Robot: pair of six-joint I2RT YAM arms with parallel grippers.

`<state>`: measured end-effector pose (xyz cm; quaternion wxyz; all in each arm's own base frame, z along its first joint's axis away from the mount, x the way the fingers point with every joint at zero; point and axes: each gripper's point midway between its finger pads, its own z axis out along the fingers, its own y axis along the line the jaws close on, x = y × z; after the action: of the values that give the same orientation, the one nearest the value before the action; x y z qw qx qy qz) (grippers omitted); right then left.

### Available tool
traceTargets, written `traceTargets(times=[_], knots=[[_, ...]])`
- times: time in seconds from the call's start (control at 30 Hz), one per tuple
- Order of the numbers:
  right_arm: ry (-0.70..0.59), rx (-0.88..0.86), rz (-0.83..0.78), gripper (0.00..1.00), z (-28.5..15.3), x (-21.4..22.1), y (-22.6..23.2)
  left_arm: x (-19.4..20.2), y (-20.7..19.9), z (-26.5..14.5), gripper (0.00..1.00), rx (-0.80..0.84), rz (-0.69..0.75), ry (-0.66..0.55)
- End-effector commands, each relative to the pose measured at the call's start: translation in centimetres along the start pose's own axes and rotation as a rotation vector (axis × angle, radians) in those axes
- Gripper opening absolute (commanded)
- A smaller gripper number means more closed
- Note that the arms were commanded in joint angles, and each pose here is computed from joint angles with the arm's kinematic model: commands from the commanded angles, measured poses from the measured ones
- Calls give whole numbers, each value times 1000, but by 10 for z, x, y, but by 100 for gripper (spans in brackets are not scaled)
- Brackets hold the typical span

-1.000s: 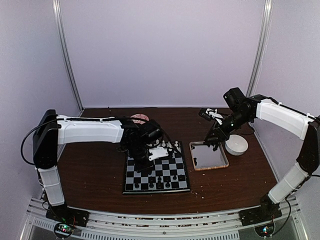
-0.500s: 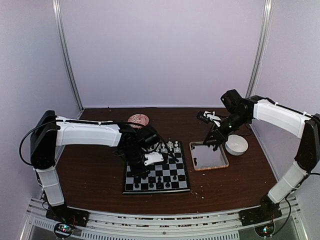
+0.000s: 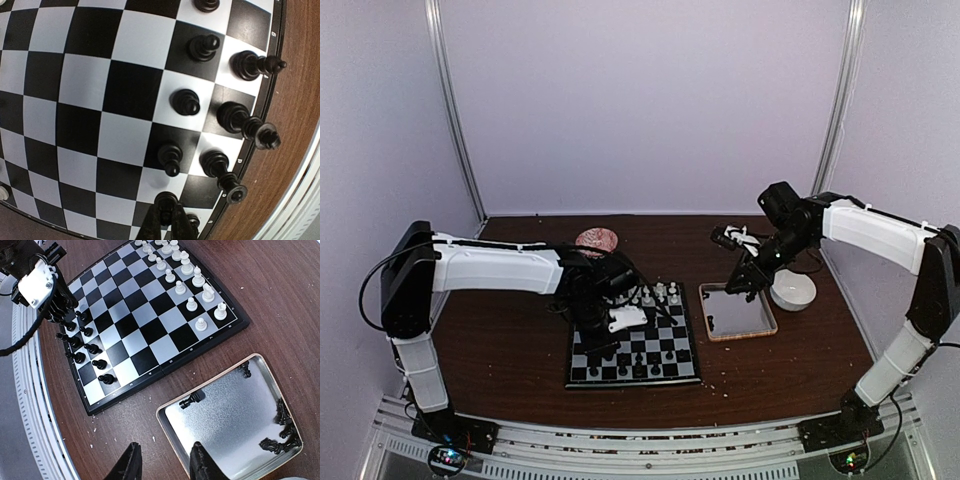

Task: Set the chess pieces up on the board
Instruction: Place the pawn at f7, then move the bishop to the storage box.

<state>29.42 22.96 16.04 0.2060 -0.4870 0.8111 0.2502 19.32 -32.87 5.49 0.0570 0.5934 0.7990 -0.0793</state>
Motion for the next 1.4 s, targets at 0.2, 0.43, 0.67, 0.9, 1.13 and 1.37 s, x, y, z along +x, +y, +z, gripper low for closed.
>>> traceTargets(times=[0.2,0.43,0.67,0.9,1.13,1.37], knots=[[7,-1,-17,34,0,-4,1,-1,2,11,0,1,4,14],[9,-2,-21,34,0,-4,2,0,4,14,0,-10,4,23],[11,-5,-21,34,1,-3,3,-2,7,6,17,-33,0,8],[9,-7,-21,34,0,-5,4,-17,10,-35,23,-83,5,-93],[56,53,-15,35,1,0,-10,-35,51,-115,25,-271,-64,-291],[212,136,18,34,28,22,-38,-49,109,-187,31,-395,-239,-615]])
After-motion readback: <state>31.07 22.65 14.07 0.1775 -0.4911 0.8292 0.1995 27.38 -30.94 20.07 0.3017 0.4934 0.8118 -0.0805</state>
